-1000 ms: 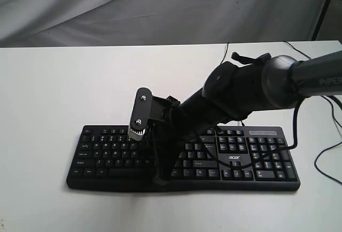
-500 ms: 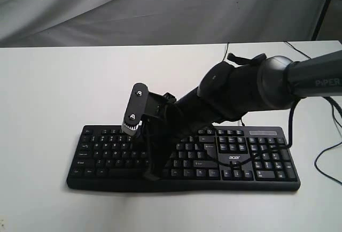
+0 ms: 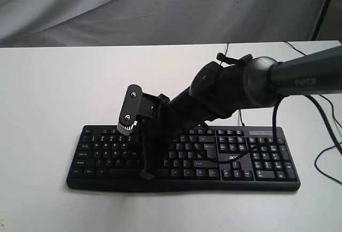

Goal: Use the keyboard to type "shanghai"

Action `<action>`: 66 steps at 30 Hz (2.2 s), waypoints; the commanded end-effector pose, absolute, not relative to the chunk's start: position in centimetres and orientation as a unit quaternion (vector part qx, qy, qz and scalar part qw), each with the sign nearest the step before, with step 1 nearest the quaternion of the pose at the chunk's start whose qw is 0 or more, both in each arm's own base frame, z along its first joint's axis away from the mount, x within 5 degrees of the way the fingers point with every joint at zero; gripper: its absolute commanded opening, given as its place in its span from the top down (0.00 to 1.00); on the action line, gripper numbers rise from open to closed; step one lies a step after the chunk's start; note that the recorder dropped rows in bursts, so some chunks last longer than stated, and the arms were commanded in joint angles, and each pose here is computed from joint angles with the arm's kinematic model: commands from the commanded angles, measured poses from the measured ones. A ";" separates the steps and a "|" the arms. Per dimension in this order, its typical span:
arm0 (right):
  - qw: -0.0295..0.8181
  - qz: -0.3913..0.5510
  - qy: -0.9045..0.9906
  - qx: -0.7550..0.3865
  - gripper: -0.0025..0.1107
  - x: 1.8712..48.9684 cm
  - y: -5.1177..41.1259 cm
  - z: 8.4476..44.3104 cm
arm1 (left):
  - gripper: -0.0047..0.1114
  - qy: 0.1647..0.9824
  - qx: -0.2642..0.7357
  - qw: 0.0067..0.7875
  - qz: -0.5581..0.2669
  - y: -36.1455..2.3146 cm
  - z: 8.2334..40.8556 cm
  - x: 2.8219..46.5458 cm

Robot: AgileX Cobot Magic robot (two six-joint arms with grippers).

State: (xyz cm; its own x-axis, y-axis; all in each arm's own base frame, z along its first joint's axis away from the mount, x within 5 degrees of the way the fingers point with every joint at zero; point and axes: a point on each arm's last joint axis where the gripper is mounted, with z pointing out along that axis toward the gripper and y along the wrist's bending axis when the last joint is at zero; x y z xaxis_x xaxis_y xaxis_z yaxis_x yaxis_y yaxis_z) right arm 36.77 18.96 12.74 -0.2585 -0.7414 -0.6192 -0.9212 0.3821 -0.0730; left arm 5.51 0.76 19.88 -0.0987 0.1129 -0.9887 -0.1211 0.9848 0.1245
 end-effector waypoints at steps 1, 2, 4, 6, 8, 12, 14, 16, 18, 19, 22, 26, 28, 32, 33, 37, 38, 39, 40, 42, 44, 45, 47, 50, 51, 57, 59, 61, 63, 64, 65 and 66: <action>0.297 0.153 0.775 -0.537 0.98 37.0 19.0 12.8 | 0.95 0.737 -0.002 0.671 0.085 0.7 19.7 5.6; 0.299 0.152 0.775 -0.536 0.98 37.1 19.0 12.7 | 0.95 0.737 -0.002 0.671 0.085 0.7 19.7 5.6; 0.298 0.153 0.775 -0.536 0.98 37.1 19.0 12.5 | 0.95 0.737 -0.002 0.671 0.085 0.7 19.7 5.6; 0.298 0.153 0.774 -0.537 0.98 37.1 19.0 12.4 | 0.95 0.737 -0.002 0.671 0.085 0.7 19.7 5.6; 0.298 0.153 0.774 -0.537 0.98 37.1 19.0 12.4 | 0.95 0.737 -0.002 0.671 0.085 0.7 19.7 5.6; 0.305 0.157 0.772 -0.535 0.98 37.1 19.2 12.5 | 0.95 0.737 -0.002 0.671 0.085 0.7 19.7 5.6; 0.305 0.157 0.772 -0.535 0.98 37.1 19.2 12.5 | 0.95 0.737 -0.002 0.671 0.085 0.7 19.7 5.6; 0.305 0.157 0.772 -0.535 0.98 37.1 19.2 12.5 | 0.95 0.737 -0.002 0.671 0.085 0.7 19.7 5.6; 0.305 0.157 0.772 -0.535 0.98 37.1 19.2 12.5 | 0.95 0.737 -0.002 0.671 0.085 0.7 19.7 5.6; 0.305 0.157 0.772 -0.535 0.98 37.1 19.2 12.5 | 0.95 0.737 -0.002 0.671 0.085 0.7 19.7 5.6; 0.305 0.157 0.772 -0.535 0.98 37.1 19.2 12.5 | 0.95 0.737 -0.002 0.671 0.085 0.7 19.7 5.6; 0.305 0.157 0.772 -0.535 0.98 37.1 19.2 12.5 | 0.95 0.737 -0.002 0.671 0.085 0.7 19.7 5.6; 0.305 0.157 0.772 -0.535 0.98 37.1 19.2 12.5 | 0.95 0.737 -0.002 0.671 0.085 0.7 19.7 5.6; 0.299 0.158 0.775 -0.533 0.98 37.2 19.2 11.9 | 0.95 0.737 -0.002 0.671 0.085 0.7 19.7 5.6; 0.297 0.157 0.776 -0.534 0.98 37.2 19.1 11.6 | 0.95 0.737 -0.002 0.671 0.085 0.7 19.7 5.6; 0.295 0.155 0.776 -0.536 0.98 37.2 19.1 11.3 | 0.95 0.737 -0.002 0.671 0.085 0.7 19.7 5.6; 0.293 0.155 0.776 -0.537 0.98 37.2 19.1 11.2 | 0.95 0.737 -0.002 0.671 0.085 0.7 19.7 5.6; 0.291 0.155 0.777 -0.536 0.98 37.2 19.1 10.9 | 0.95 0.737 -0.002 0.671 0.085 0.7 19.7 5.6; 0.291 0.155 0.777 -0.536 0.98 37.2 19.1 10.9 | 0.95 0.737 -0.002 0.671 0.085 0.7 19.7 5.6; 0.295 0.154 0.775 -0.536 0.98 37.2 19.1 11.3 | 0.95 0.737 -0.002 0.671 0.085 0.7 19.7 5.6; 0.307 0.154 0.768 -0.540 0.98 37.1 19.1 12.6 | 0.95 0.737 -0.002 0.671 0.085 0.7 19.7 5.6; 0.312 0.153 0.766 -0.541 0.98 37.1 19.1 13.2 | 0.95 0.737 -0.002 0.671 0.085 0.7 19.7 5.6; 0.316 0.157 0.762 -0.544 0.98 36.9 19.2 13.9 | 0.95 0.737 -0.002 0.671 0.085 0.7 19.7 5.6; 0.317 0.159 0.760 -0.544 0.98 36.8 19.2 14.2 | 0.95 0.737 -0.002 0.671 0.085 0.7 19.7 5.6; 0.317 0.159 0.760 -0.544 0.98 36.8 19.2 14.2 | 0.95 0.737 -0.002 0.671 0.085 0.7 19.7 5.6; 0.316 0.160 0.762 -0.543 0.98 36.8 19.2 14.2 | 0.95 0.737 -0.002 0.671 0.085 0.7 19.7 5.6; 0.312 0.157 0.762 -0.545 0.98 36.8 19.1 14.1 | 0.95 0.737 -0.002 0.671 0.085 0.7 19.7 5.6; 0.310 0.154 0.760 -0.550 0.98 36.8 19.1 14.2 | 0.95 0.737 -0.002 0.671 0.085 0.7 19.7 5.6; 0.308 0.158 0.759 -0.552 0.98 36.7 19.1 14.2 | 0.95 0.737 -0.002 0.671 0.085 0.7 19.7 5.6; 0.308 0.158 0.759 -0.552 0.98 36.7 19.1 14.2 | 0.95 0.737 -0.002 0.671 0.085 0.7 19.7 5.6; 0.308 0.158 0.759 -0.552 0.98 36.7 19.1 14.2 | 0.95 0.737 -0.002 0.671 0.085 0.7 19.7 5.6; 0.308 0.158 0.759 -0.552 0.98 36.7 19.1 14.2 | 0.95 0.737 -0.002 0.671 0.085 0.7 19.7 5.6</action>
